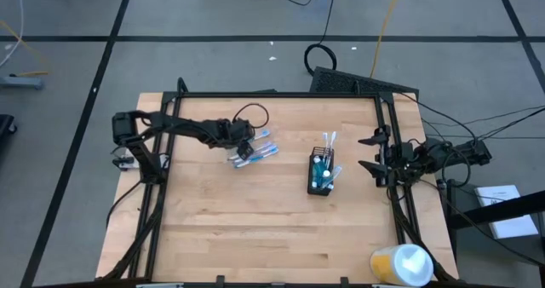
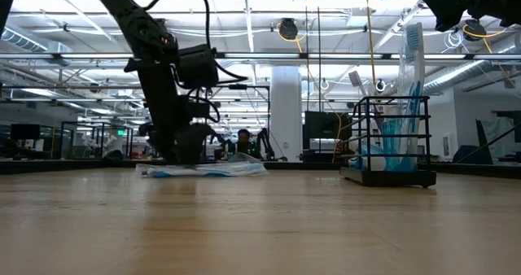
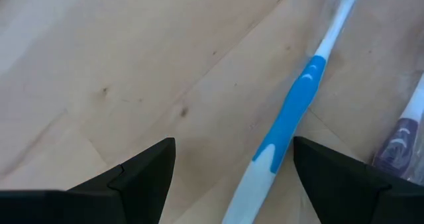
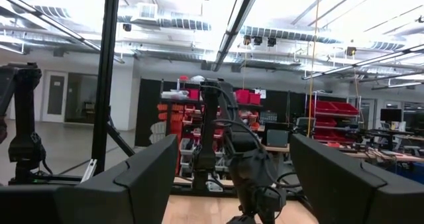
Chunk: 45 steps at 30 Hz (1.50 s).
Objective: Pick & Place toothbrushing station
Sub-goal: Put the blue toothbrush into the bottom section of the mesh organizer
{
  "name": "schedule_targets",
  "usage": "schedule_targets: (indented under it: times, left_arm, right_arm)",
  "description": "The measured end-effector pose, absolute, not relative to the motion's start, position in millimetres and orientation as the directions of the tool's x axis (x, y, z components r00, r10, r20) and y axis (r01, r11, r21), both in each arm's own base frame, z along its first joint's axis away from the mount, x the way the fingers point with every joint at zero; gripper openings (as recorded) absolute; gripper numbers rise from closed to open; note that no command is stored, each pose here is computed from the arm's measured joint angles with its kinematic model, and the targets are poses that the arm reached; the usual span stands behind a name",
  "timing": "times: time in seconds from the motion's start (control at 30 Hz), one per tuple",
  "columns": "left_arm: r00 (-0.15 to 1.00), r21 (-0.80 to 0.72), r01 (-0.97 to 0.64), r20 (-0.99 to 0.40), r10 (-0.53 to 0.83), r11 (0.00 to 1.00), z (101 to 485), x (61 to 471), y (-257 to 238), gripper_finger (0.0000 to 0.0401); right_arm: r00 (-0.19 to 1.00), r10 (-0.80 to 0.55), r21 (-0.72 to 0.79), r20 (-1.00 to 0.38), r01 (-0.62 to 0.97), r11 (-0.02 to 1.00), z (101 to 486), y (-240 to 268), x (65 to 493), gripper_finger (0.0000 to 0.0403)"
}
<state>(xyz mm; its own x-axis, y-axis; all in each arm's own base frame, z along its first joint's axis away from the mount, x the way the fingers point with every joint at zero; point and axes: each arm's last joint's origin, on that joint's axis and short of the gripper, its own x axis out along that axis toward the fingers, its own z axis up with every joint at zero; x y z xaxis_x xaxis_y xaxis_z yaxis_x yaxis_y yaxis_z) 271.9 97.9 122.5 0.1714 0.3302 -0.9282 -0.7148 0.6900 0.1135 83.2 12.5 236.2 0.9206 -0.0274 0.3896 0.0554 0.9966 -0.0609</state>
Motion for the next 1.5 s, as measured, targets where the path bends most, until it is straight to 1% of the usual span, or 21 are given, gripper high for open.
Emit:
schedule_targets:
  times: [0.27,0.37,0.47,0.7,0.87,1.1,1.13,1.33,1.47,1.5]
  left_arm:
    - [0.210,0.012,-0.675,-0.955,0.208,0.737,121,272,95,0.0309]
    - [0.213,0.006,-0.667,-0.957,0.199,0.745,121,272,95,0.0292]
    - [0.213,0.004,-0.661,-0.958,0.193,0.750,121,272,94,0.0256]
    - [0.196,0.032,-0.673,-0.956,0.220,0.739,120,271,94,0.0153]
    - [0.187,0.042,-0.675,-0.956,0.226,0.737,120,271,95,0.0098]
    - [0.168,0.083,-0.692,-0.948,0.272,0.717,120,270,96,0.0019]
    - [0.167,0.089,-0.697,-0.945,0.281,0.711,120,270,96,0.0014]
    - [0.184,0.110,-0.701,-0.927,0.327,0.705,126,270,97,0.0015]
    - [0.197,0.134,-0.705,-0.906,0.374,0.696,141,264,95,0.0015]
    - [0.228,0.121,-0.706,-0.894,0.385,0.698,148,265,95,0.0015]
  right_arm:
    - [0.921,-0.027,-0.061,0.389,0.055,0.997,236,12,83,0.0281]
    - [0.921,-0.027,-0.061,0.389,0.055,0.997,236,12,83,0.0281]
    - [0.921,-0.027,-0.061,0.389,0.055,0.997,236,12,83,0.0281]
    - [0.924,-0.027,-0.063,0.382,0.055,0.997,235,13,83,0.0281]
    - [0.924,-0.027,-0.063,0.382,0.055,0.997,235,13,83,0.0281]
    - [0.927,-0.026,-0.049,0.374,0.047,0.998,235,13,84,0.0281]
    - [0.927,-0.026,-0.049,0.373,0.048,0.998,235,13,84,0.0281]
    - [0.928,-0.025,-0.046,0.371,0.046,0.998,234,13,84,0.0281]
    - [0.929,-0.025,-0.043,0.369,0.044,0.998,234,13,84,0.0281]
    - [0.929,-0.025,-0.043,0.369,0.044,0.998,234,13,84,0.0281]
